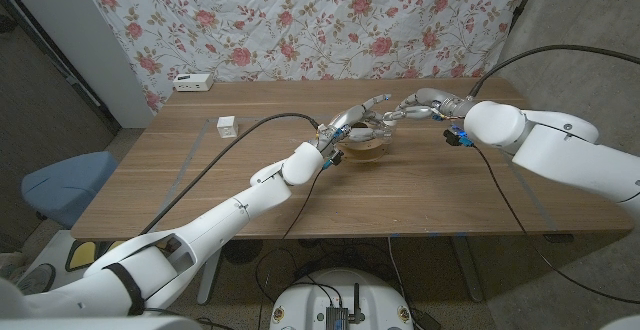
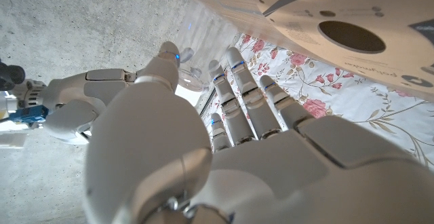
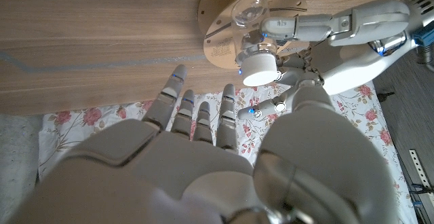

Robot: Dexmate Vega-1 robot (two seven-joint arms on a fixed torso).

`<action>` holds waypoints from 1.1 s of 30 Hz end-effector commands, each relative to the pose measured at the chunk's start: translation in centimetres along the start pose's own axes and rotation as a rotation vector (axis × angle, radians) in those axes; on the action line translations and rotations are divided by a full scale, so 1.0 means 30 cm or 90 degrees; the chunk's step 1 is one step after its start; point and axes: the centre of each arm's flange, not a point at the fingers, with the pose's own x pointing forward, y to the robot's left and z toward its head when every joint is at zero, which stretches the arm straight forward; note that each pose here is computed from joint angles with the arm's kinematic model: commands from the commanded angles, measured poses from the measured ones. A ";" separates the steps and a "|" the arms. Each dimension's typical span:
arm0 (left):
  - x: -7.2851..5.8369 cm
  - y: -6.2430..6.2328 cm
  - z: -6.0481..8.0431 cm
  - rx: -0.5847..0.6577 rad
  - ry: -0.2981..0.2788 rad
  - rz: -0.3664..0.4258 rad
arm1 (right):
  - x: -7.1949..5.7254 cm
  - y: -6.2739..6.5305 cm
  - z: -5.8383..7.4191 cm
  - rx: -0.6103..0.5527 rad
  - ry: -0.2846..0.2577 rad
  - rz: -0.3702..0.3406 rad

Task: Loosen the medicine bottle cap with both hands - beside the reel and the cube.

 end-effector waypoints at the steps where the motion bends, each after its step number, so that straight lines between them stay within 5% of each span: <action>1: -0.001 0.001 0.004 0.003 -0.006 0.002 | 0.005 0.011 0.013 -0.014 0.006 -0.016; 33: -0.005 0.004 -0.006 0.000 -0.002 0.005 | 0.039 0.033 0.024 -0.026 0.022 -0.039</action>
